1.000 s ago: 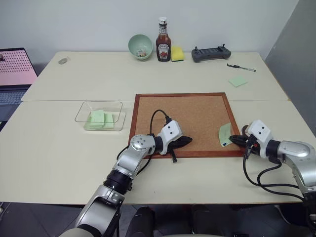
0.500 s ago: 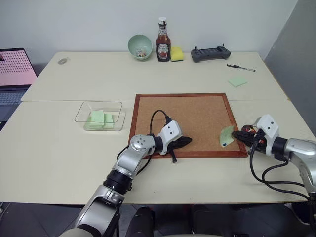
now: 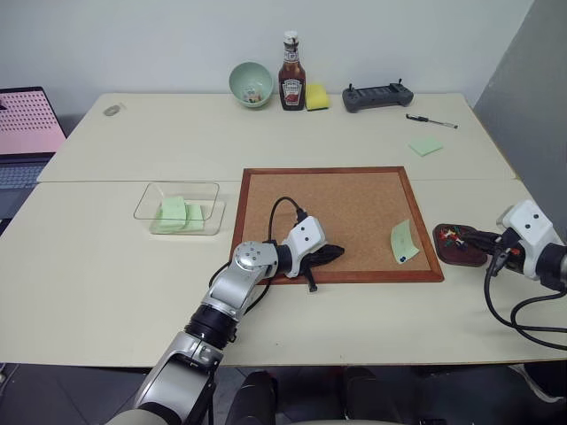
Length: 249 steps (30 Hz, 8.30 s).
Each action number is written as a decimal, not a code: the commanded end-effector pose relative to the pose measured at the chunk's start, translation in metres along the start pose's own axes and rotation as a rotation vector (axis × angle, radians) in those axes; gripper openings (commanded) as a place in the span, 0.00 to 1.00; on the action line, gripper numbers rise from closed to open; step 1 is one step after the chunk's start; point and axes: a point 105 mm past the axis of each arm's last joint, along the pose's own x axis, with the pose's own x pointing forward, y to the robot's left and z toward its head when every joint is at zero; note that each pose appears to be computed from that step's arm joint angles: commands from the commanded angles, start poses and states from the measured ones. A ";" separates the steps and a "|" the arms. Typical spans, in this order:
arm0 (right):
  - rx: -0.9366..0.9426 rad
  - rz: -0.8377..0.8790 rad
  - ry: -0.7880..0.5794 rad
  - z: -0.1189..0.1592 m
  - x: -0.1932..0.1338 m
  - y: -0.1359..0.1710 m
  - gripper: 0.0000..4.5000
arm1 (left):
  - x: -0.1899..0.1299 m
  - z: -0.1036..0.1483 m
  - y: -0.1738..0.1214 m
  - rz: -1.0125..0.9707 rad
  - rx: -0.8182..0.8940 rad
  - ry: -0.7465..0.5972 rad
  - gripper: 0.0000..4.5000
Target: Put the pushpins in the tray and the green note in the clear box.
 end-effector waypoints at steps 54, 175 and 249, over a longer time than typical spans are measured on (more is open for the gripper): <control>0.067 0.288 -0.138 0.042 0.042 0.081 0.88 | 0.002 -0.011 -0.005 -0.008 -0.021 0.030 0.00; -0.218 0.047 0.089 0.007 0.009 -0.004 0.00 | 0.002 -0.011 -0.004 0.017 -0.057 0.011 0.00; -0.644 0.333 -0.099 0.054 0.063 0.070 0.02 | -0.001 0.001 0.005 0.066 -0.112 -0.061 0.00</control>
